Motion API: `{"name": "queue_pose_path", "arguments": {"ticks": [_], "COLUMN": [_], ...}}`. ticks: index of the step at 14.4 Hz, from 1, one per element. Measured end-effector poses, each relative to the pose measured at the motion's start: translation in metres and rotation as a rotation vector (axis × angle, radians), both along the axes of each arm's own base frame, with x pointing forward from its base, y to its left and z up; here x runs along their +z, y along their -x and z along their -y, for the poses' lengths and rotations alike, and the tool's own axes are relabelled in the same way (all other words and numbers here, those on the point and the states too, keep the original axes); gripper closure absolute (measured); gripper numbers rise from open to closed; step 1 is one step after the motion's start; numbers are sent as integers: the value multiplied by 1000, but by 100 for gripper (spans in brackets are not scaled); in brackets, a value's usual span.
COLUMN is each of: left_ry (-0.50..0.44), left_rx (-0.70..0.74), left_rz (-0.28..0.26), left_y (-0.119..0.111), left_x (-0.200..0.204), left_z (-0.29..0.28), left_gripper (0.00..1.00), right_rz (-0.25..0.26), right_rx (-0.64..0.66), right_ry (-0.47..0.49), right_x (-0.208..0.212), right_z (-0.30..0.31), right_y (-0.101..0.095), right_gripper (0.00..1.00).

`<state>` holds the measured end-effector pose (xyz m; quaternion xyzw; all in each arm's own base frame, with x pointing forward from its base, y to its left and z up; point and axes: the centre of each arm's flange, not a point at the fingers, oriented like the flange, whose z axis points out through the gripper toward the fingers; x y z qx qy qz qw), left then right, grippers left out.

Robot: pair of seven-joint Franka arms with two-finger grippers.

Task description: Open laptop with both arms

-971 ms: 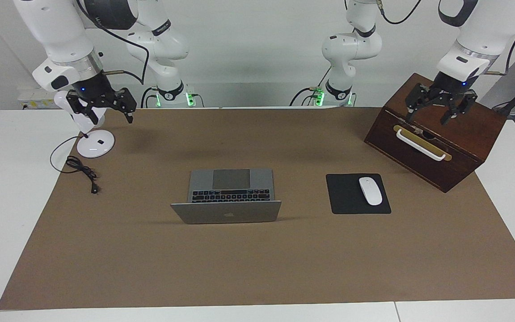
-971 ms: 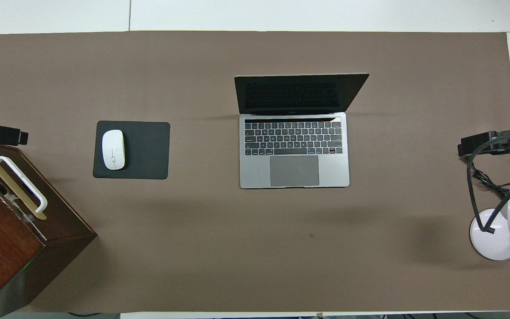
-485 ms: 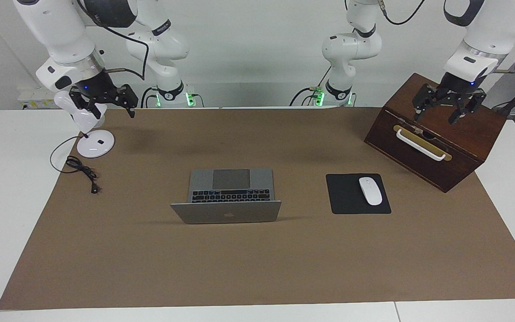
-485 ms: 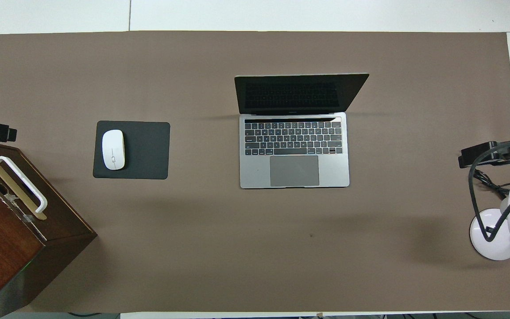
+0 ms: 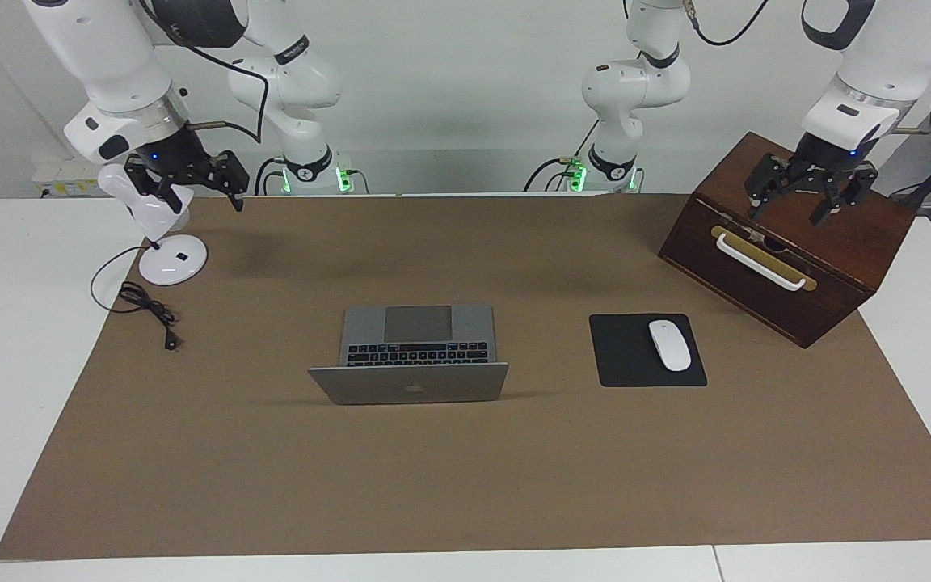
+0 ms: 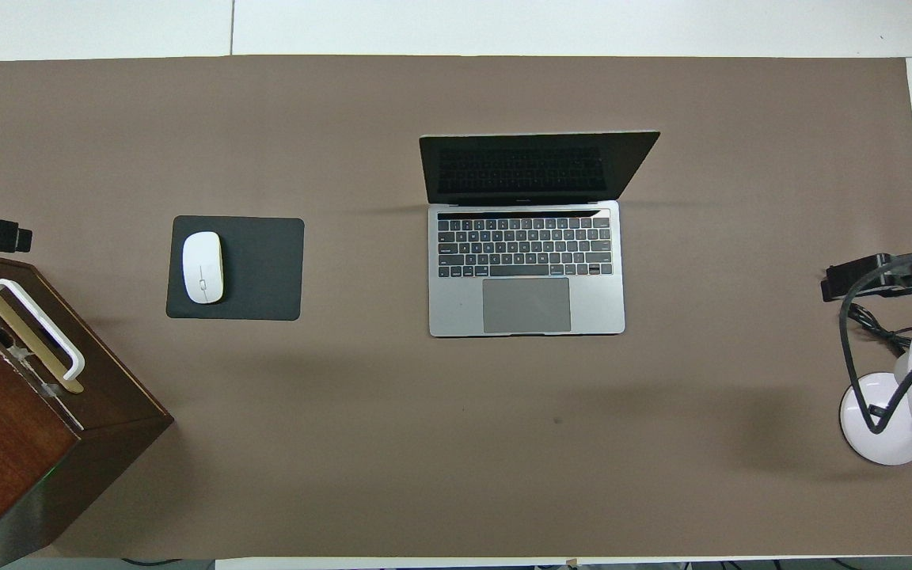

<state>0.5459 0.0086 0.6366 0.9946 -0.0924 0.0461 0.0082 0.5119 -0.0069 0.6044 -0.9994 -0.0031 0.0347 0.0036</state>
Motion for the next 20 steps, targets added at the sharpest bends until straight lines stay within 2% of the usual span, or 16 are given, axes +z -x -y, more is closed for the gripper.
{"name": "queue_pose_path", "arguments": {"ticks": [8, 13, 20], "left_ry": [10, 11, 11], "left_rx": [108, 121, 122], "left_rz": [-9, -9, -10], "left_y": [1, 1, 1], "left_x": [-1, -1, -1], "left_z": [1, 1, 1], "left_gripper": [0, 0, 0], "right_rz": [1, 2, 6], "right_rx": [0, 4, 117], "right_ry": [0, 0, -7], "right_x": [0, 1, 2], "right_z": [0, 0, 0], "right_y": [0, 0, 0], "right_gripper": [0, 0, 0]}}
